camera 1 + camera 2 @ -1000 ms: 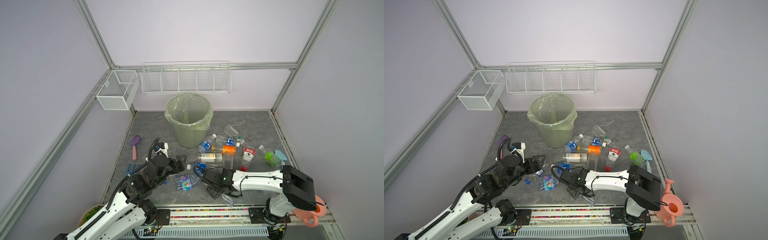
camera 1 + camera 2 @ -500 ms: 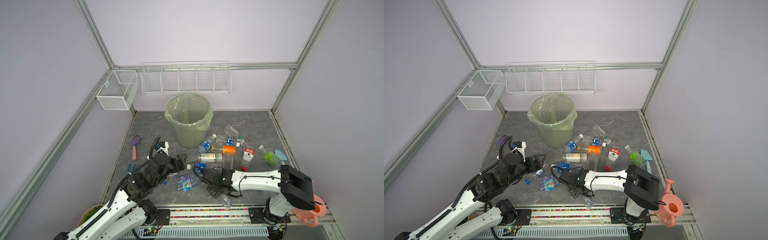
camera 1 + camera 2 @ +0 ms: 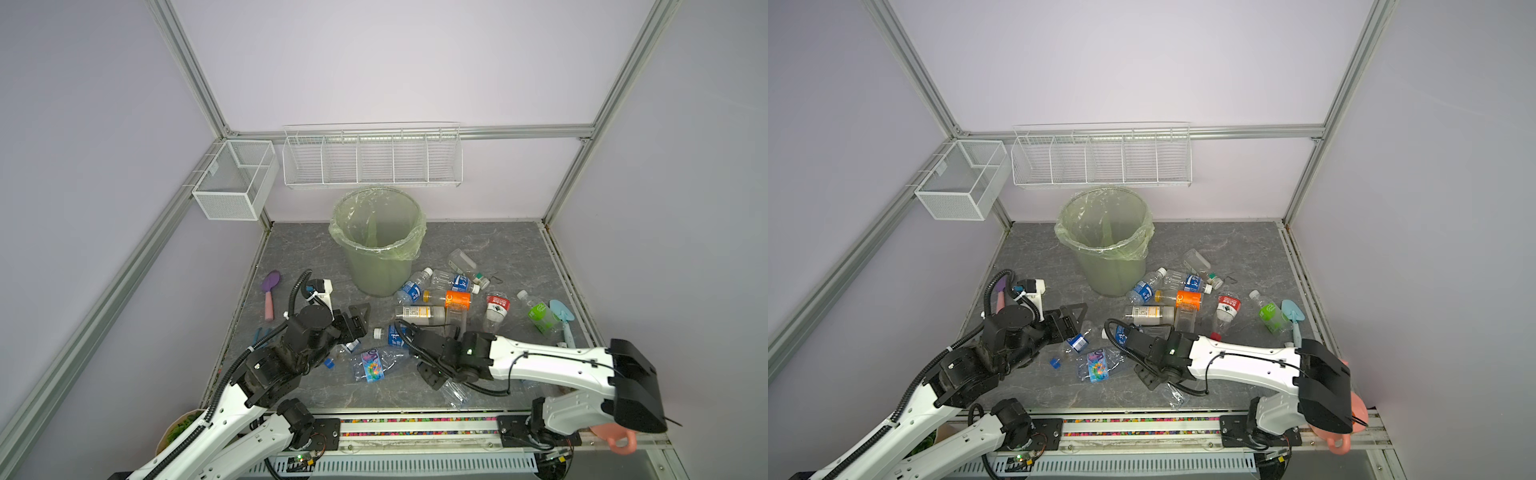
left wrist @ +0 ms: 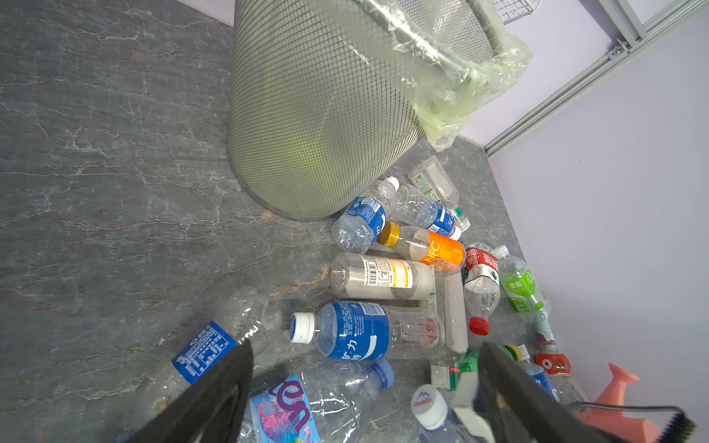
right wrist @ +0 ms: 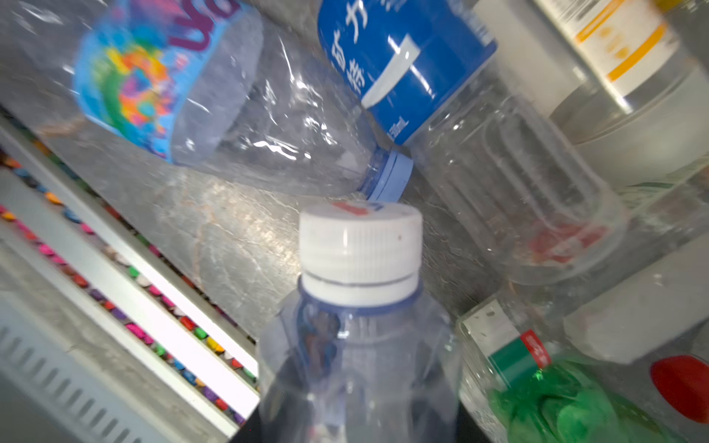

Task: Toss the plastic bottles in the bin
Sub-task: 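Lower the right gripper and grasp the clear white-cap water bottle, then lift the white-cap bottle with the right gripper and carry it over the bin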

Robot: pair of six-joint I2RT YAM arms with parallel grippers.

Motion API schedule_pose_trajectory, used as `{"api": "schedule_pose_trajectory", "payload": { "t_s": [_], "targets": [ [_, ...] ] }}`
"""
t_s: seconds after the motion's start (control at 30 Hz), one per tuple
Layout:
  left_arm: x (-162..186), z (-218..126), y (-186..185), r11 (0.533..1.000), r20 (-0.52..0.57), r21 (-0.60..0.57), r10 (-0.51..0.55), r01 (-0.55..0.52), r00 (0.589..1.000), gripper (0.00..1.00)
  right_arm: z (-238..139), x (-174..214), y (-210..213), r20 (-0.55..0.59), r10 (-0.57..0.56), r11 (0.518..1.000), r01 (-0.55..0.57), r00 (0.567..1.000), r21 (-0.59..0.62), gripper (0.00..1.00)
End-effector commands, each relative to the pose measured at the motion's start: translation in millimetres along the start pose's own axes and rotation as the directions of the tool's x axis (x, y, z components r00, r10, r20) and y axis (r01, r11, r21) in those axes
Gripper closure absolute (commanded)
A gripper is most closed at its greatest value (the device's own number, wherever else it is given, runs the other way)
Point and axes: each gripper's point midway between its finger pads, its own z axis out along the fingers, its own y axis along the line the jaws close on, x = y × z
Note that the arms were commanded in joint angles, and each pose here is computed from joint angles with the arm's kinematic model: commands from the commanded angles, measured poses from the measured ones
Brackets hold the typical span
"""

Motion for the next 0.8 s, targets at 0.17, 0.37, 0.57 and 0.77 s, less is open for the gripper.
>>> {"api": "schedule_pose_trajectory", "payload": {
  "t_s": [0.17, 0.37, 0.57, 0.77],
  "targets": [
    [-7, -10, 1, 1.0, 0.01, -0.007, 0.03, -0.03, 0.999, 0.09, -87, -28, -18, 0.234, 0.046, 0.999, -0.039, 0.971, -0.033, 0.93],
    [28, 13, -6, 0.997, -0.149, 0.031, 0.072, -0.068, 0.986, 0.08, -124, -41, -33, 0.362, 0.086, 0.996, -0.066, 0.928, -0.067, 0.88],
    [81, 40, -1, 0.995, -0.323, 0.004, 0.093, -0.097, 0.942, 0.07, -146, -43, -53, 0.444, 0.135, 0.991, -0.117, 0.886, -0.069, 0.91],
    [108, 44, 4, 0.995, -0.373, 0.003, 0.098, -0.104, 0.923, 0.06, -161, -46, -71, 0.513, 0.191, 0.981, -0.174, 0.837, -0.081, 0.93]
  ]
}}
